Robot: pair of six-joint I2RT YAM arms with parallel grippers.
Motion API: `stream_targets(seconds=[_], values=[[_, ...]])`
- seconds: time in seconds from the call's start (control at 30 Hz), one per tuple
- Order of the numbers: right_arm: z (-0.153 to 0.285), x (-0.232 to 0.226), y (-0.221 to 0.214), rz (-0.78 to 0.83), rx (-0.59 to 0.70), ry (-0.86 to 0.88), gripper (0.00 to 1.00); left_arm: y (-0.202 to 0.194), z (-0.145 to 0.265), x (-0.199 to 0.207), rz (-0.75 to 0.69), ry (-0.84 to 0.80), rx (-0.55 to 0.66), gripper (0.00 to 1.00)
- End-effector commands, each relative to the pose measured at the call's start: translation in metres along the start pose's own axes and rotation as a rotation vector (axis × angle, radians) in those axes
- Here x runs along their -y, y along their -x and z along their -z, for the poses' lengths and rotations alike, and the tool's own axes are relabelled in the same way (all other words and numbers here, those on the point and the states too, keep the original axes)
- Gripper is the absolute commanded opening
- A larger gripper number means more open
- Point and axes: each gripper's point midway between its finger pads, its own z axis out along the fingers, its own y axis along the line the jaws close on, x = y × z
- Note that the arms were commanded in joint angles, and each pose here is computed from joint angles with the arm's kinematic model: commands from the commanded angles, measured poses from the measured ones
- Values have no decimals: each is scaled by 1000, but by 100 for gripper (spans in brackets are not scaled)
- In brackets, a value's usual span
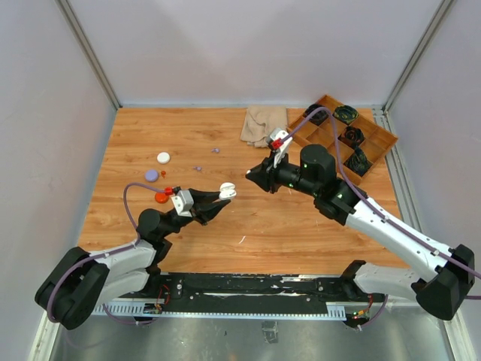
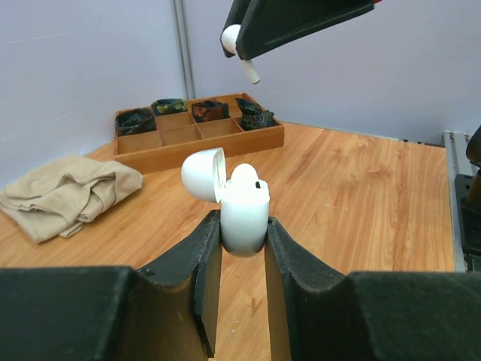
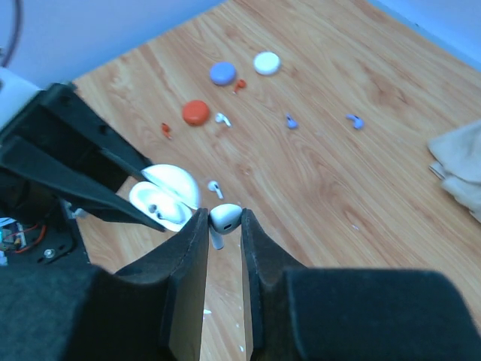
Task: Insert the wireless bluetooth earbuds into the charging case
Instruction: Place the earbud in the charging case.
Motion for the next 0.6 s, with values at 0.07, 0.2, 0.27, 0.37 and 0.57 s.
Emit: stream_targets(seconds=[0.07,0.2,0.27,0.37,0.57], values=[[2,-47,33,41,193,149,5,32,-10,3,-29,-43,102,0],[-1,-64,34,59,245,198,5,38,-11,6,-15,-57,116,0],[-3,-72,32,65,258,221,5,41,-11,8,-9,-64,126,0],[-6,-81,32,75,275,249,5,45,-11,10,-3,-72,136,0],[-13,-89,26,80,279,265,5,51,-9,13,6,-76,155,0]])
